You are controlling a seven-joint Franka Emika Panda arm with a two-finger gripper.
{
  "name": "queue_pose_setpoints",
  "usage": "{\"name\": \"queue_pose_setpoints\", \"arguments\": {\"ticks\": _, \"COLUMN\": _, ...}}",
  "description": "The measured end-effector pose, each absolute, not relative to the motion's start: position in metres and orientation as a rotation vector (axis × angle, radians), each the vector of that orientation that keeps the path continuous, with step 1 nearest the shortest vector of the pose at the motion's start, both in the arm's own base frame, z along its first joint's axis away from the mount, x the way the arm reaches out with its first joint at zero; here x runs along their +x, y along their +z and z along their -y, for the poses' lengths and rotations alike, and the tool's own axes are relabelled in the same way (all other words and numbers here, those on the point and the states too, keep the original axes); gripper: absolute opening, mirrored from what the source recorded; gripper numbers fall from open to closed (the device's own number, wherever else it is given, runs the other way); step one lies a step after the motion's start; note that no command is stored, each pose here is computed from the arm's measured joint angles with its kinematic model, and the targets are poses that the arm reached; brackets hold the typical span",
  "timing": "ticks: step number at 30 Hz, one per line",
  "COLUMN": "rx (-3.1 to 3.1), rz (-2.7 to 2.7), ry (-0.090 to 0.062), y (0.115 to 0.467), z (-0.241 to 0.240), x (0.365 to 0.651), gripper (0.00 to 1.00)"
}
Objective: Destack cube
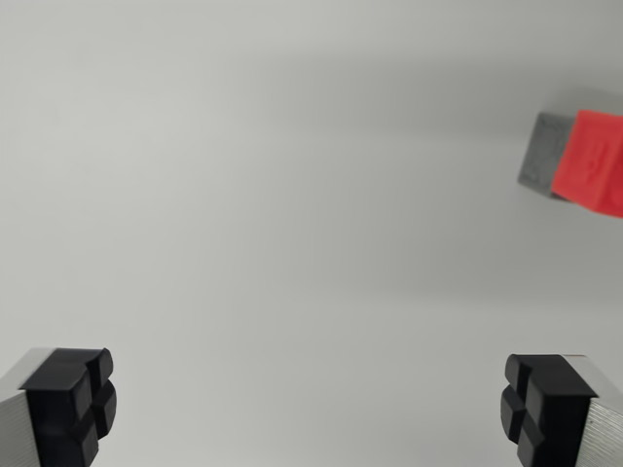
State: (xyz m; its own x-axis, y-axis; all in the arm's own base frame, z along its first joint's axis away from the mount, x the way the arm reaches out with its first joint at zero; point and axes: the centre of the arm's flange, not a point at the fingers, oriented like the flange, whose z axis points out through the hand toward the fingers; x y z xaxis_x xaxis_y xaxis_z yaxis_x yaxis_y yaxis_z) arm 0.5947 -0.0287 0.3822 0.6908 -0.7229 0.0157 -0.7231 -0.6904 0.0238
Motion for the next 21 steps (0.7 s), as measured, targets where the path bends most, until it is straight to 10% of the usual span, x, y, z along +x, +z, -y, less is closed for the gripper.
{"name": "queue_pose_setpoints", "arguments": {"ticks": 21, "rx": 2.836, "rz": 1.301, "ry": 0.003, "y": 0.349, "z": 0.082, "x": 0.599, "gripper": 1.00}}
